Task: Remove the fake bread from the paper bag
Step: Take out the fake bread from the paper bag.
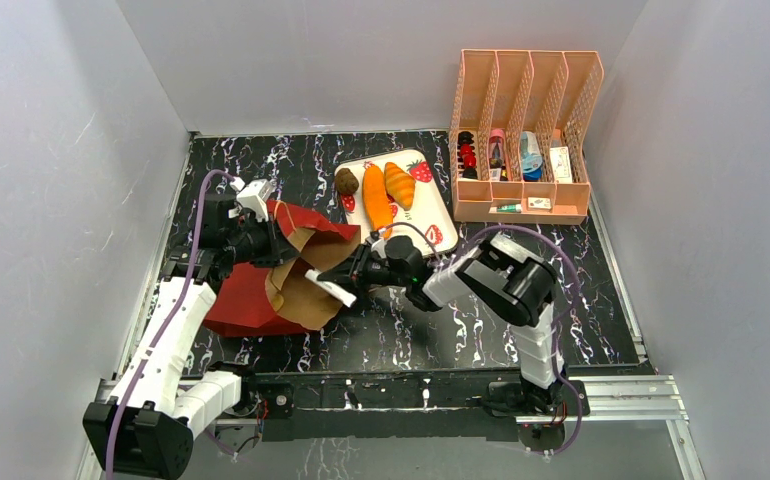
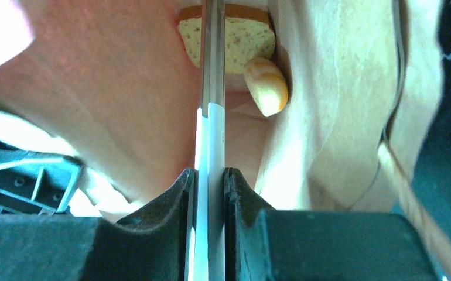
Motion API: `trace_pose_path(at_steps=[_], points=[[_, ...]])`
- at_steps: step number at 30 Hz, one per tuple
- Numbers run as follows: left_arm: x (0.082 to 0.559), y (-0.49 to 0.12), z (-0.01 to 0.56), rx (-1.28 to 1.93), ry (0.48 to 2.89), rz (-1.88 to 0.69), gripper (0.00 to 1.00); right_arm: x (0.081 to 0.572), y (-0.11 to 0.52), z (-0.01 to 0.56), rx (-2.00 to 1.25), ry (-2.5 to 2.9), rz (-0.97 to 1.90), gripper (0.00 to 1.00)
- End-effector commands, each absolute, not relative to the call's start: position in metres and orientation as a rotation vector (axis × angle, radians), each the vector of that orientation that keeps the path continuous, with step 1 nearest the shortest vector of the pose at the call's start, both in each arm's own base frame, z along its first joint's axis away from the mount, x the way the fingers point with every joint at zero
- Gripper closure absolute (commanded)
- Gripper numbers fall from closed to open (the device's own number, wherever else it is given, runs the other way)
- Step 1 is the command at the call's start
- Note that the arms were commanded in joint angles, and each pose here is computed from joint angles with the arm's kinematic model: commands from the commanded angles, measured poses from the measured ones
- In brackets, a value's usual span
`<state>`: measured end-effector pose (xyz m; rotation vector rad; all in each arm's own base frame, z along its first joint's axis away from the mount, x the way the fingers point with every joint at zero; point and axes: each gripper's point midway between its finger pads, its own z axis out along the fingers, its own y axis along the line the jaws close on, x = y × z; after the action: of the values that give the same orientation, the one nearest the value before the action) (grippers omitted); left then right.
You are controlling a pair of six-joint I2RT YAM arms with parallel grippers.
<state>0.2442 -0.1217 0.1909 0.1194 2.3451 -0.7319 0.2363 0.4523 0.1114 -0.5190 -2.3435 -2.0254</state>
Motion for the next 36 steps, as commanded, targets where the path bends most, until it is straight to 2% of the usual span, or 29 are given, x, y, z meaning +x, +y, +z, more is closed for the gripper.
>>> trace_pose_path(at_steps=[1,10,17,25,36], points=[[0.243,-0.119,0.203,0.133,2.319,-0.704,1.0,0.237,0.438,0.163,-0.399,-2.337,-2.225,1.0],[0.237,-0.118,0.203,0.145,2.322,-0.696,1.0,0.231,0.433,0.182,-0.267,-2.456,-2.213,1.0],[0.238,-0.122,0.208,0.152,2.318,-0.729,1.0,0.23,0.449,0.188,-0.153,-2.484,-2.209,0.84],[0.239,-0.13,0.208,0.176,2.338,-0.792,1.0,0.225,0.465,0.191,-0.028,-2.528,-2.19,0.78],[0.236,-0.136,0.213,0.193,2.328,-0.84,1.0,0.208,0.475,0.18,-0.147,-2.289,-2.198,0.7]])
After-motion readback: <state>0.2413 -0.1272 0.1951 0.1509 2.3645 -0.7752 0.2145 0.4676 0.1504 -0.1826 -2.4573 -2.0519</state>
